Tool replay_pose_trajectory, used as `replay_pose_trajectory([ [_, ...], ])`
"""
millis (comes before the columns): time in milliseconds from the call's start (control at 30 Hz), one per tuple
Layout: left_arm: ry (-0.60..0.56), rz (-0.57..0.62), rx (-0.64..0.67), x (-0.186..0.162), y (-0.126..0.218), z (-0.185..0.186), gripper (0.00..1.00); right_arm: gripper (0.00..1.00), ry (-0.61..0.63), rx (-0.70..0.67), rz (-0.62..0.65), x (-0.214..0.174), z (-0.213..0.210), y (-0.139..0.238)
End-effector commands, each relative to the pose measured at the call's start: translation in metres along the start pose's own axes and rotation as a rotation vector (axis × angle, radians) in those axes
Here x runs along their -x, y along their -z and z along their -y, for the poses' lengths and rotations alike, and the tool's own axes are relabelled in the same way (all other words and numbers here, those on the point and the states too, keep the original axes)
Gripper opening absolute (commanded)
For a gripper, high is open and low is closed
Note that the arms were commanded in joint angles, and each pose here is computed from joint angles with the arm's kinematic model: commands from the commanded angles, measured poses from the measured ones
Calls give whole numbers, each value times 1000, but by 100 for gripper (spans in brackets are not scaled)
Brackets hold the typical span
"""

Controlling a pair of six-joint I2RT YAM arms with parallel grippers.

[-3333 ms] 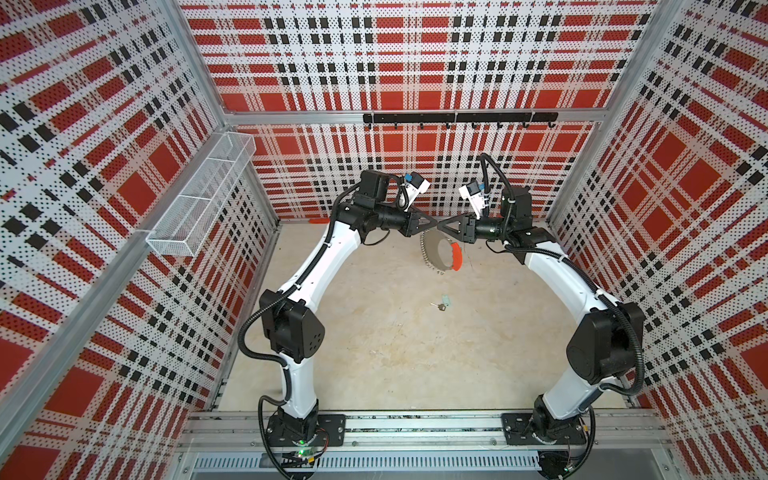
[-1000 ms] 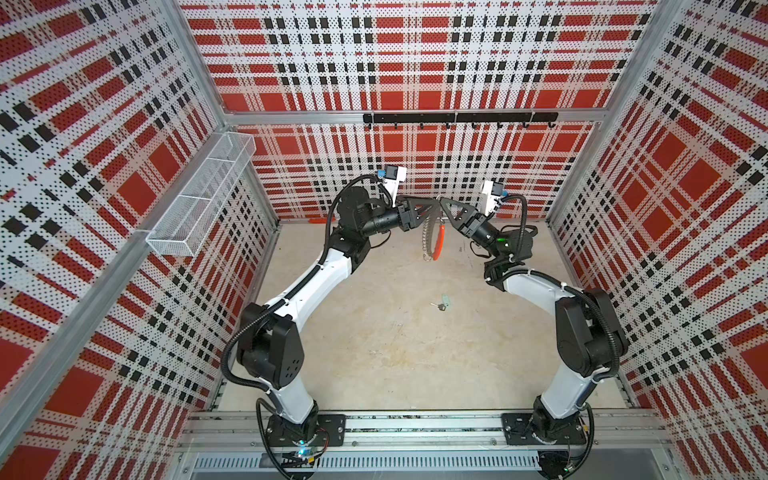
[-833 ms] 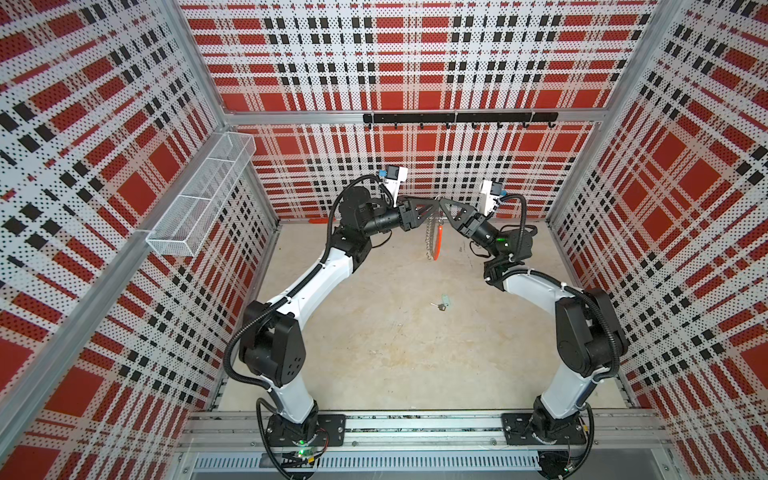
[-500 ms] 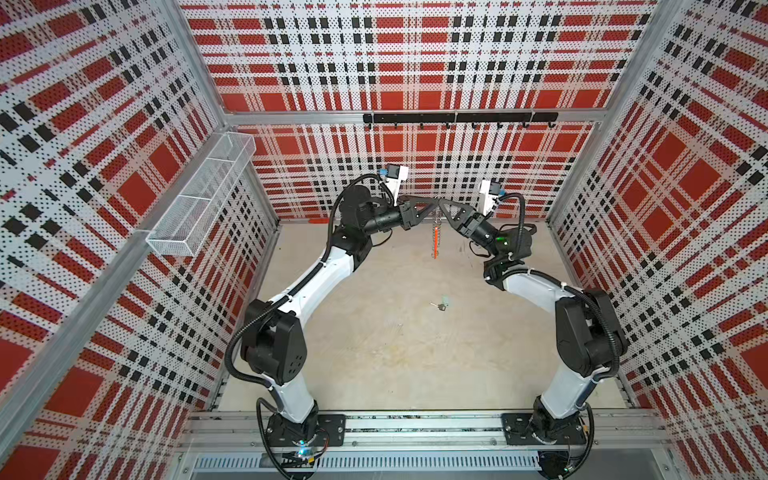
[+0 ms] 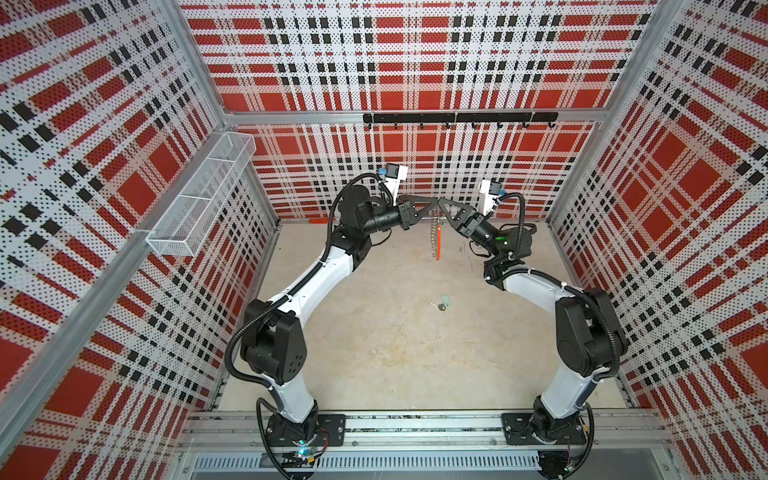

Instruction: Put the keys on the keyring

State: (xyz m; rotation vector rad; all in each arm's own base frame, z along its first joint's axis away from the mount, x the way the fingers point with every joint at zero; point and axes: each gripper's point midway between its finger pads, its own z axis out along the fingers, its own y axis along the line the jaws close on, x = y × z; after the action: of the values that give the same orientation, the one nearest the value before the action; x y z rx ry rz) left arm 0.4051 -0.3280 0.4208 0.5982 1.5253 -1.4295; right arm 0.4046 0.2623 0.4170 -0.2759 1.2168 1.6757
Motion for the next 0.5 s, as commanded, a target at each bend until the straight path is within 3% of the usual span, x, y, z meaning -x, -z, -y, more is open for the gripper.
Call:
replay_pose_trajectory([
  [0, -47, -60, -16, -1, -5, 5, 0, 16, 51, -42, -59, -4, -7, 5],
  [33, -56, -93, 0, -6, -6, 1, 0, 21, 62, -76, -67, -3, -3, 9],
  [100, -64, -152, 39, -16, -6, -8, 0, 22, 85, -132, -84, -1, 4, 18],
  [267, -91, -265, 79, -33, -4, -17, 0, 40, 153, -236, -189, 0, 18, 39],
  [467, -110, -379, 69, -45, -2, -13, 0, 39, 186, -226, -383, -7, 22, 49],
])
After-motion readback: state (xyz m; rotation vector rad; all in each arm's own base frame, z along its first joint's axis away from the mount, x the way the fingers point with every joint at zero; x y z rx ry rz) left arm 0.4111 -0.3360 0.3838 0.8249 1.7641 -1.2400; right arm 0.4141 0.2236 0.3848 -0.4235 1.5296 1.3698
